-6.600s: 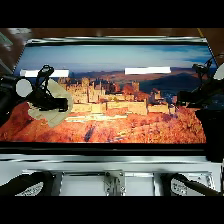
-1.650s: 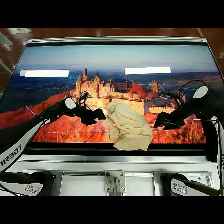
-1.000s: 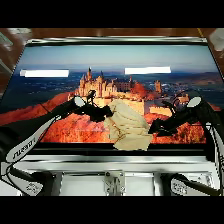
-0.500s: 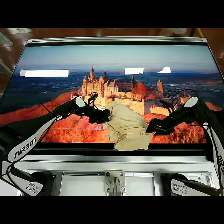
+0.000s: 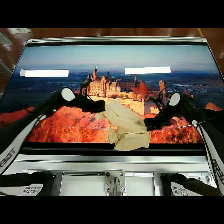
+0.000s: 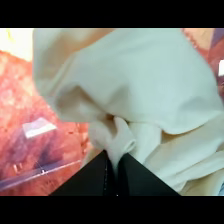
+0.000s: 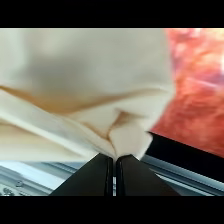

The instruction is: Fold the shirts.

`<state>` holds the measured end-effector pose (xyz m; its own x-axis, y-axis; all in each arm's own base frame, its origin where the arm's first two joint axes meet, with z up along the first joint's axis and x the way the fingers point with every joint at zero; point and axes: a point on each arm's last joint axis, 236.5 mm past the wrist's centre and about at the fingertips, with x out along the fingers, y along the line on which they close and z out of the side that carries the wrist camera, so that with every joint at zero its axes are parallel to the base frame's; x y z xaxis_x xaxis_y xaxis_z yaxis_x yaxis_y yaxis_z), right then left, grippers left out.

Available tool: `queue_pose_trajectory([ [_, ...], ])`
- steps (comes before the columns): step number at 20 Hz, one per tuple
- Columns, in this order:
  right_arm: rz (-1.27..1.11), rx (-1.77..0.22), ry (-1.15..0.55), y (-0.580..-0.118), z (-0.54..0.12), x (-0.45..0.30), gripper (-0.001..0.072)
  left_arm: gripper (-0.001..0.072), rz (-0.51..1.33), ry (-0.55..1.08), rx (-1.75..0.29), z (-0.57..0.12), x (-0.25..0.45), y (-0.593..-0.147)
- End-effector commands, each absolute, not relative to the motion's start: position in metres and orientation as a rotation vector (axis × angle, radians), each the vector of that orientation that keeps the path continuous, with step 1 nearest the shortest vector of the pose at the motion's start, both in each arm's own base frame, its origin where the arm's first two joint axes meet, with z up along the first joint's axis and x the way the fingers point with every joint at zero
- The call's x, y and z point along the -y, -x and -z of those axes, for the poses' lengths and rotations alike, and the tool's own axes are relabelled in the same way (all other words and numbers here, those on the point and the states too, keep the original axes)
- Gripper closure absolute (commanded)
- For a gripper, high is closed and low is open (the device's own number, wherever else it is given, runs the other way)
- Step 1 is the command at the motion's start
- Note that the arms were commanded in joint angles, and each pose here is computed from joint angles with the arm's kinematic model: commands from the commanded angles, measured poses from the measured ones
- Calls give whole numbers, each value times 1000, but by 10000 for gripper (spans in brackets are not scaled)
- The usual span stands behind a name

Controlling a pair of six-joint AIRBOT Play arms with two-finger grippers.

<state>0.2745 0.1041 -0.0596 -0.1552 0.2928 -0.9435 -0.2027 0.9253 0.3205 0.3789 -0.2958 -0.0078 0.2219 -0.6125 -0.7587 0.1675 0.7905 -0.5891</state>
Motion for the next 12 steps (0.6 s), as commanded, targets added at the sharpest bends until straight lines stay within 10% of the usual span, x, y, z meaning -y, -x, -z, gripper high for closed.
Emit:
queue_pose_trajectory([
  [1, -351, -1437, 181, -314, -27, -67, 644, 667, 594, 314, -909, -117, 264, -402],
  [6, -242, -665, 261, -338, -285, -53, 645, 666, 691, 200, -283, -373, 217, -332],
  [12, -433, -249, 128, -253, -425, -100, 645, 665, 761, 279, -35, -468, 190, -235],
])
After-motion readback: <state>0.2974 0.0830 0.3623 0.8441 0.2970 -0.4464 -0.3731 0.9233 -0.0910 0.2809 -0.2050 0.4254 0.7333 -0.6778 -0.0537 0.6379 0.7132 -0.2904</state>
